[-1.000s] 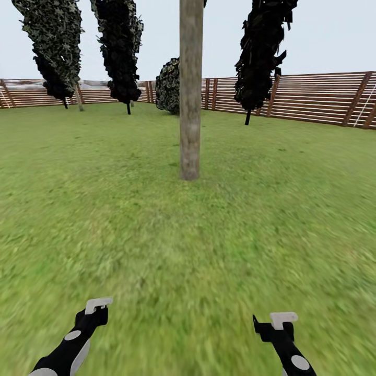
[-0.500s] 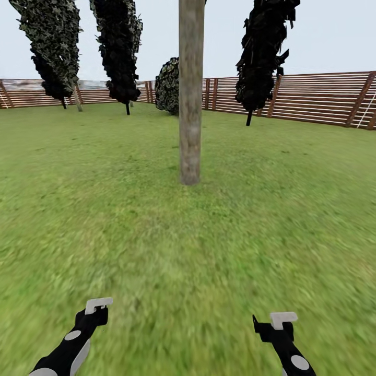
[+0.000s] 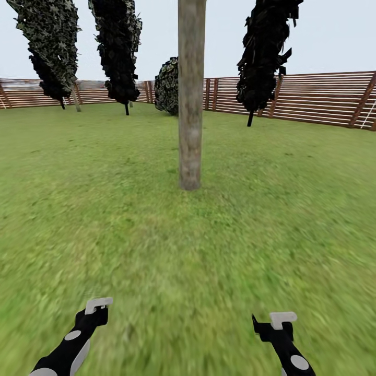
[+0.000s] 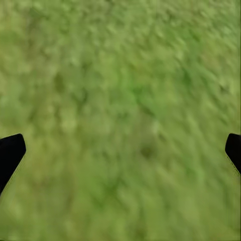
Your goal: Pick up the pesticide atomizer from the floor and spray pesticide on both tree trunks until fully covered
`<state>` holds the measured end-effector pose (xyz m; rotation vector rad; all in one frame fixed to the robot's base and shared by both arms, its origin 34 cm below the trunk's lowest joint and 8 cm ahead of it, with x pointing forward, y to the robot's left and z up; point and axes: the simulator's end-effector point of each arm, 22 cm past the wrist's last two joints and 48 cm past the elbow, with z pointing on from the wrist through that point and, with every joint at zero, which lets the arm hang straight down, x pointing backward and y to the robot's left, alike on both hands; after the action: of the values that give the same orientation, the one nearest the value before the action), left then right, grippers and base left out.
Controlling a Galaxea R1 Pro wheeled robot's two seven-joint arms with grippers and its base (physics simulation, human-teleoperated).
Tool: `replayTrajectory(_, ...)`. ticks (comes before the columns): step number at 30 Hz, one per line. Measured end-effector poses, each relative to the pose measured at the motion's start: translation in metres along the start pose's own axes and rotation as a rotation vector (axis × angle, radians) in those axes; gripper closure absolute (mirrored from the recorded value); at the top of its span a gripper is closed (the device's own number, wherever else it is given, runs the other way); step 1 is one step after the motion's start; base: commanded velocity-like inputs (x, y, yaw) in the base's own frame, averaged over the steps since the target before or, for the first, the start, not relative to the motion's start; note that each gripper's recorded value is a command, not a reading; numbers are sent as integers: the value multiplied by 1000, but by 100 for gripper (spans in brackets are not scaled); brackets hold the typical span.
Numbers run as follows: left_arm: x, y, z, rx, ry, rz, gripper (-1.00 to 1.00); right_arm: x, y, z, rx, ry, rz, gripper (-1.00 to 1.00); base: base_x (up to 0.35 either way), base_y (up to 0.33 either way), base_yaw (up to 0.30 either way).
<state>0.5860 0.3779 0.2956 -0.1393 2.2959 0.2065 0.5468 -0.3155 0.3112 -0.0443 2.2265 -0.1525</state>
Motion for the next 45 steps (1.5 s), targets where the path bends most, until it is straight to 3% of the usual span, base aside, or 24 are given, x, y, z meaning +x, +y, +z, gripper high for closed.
replayTrajectory(45,0,0,0,0,0,0,100,0,0,0,1,0,0,-100,341,0,0)
